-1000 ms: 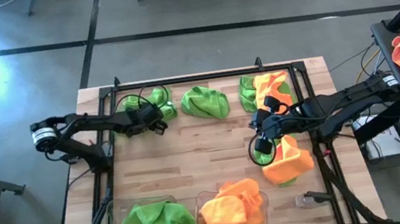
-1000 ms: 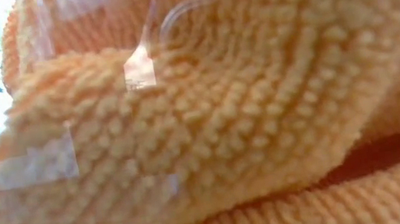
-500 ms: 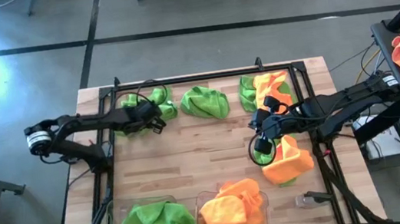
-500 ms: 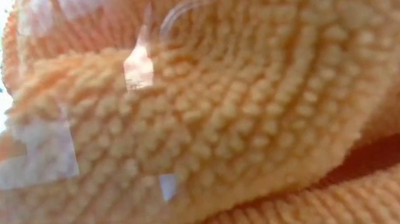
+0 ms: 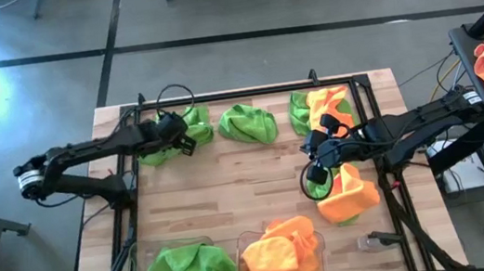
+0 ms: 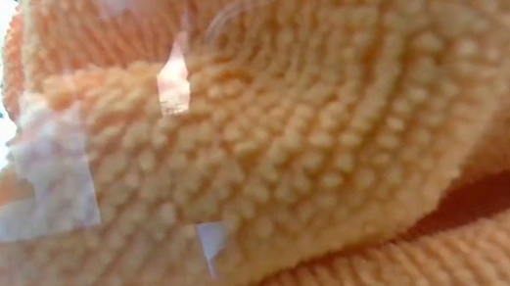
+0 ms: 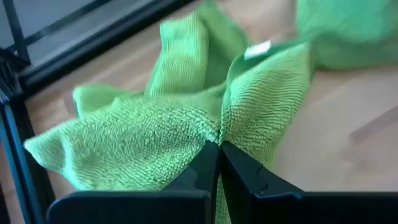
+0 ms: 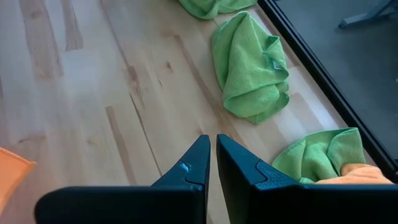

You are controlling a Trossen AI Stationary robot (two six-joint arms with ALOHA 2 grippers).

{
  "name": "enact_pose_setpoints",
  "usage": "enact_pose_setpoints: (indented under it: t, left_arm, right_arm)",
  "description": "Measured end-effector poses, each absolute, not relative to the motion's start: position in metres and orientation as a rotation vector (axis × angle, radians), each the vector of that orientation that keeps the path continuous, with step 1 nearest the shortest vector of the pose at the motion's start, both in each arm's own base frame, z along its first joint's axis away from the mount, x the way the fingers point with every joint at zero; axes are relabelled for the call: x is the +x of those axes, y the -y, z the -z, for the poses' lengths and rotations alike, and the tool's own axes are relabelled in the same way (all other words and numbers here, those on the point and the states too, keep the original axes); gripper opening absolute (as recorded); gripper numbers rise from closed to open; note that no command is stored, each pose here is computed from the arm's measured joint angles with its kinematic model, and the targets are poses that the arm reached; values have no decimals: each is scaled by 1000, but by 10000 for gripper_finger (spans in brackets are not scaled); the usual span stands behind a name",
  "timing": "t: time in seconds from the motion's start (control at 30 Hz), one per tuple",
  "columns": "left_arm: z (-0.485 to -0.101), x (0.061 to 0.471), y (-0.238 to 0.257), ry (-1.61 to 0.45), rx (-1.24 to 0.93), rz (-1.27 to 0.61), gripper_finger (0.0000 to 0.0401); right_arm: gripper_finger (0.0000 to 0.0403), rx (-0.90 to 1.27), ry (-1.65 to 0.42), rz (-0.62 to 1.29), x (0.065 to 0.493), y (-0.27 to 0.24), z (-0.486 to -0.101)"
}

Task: Sort microfiber towel by color & place in baskets
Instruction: Put the green towel into the left transparent bin

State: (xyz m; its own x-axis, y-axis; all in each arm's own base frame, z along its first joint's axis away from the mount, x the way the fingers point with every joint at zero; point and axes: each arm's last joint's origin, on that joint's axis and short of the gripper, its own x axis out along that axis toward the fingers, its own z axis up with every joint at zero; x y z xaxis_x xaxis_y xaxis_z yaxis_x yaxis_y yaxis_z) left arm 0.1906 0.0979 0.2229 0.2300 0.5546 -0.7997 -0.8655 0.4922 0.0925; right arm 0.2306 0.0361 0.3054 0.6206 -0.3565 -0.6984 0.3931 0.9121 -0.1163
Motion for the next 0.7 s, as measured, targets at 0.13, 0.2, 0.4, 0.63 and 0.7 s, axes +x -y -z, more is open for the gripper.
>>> enact_pose_setpoints:
  t: [0.13,0.2,0.4,0.63,0.7]
  left_arm:
    - [-254,190,-93,-843,-404,-990,0]
    - [-271,190,-89,-819,-398,-971,0]
    - [-326,189,-65,-775,-352,-859,0]
    - [-381,177,-24,-755,-310,-683,0]
    - [-393,172,-12,-750,-315,-635,0]
  right_arm:
    - [22,50,-791,431,231,-36,-305]
    - [22,50,-791,431,231,-36,-305]
    - [22,49,-791,431,231,-36,-305]
    - [22,49,-792,431,231,-36,-305]
    - [22,47,-795,432,230,-36,-304]
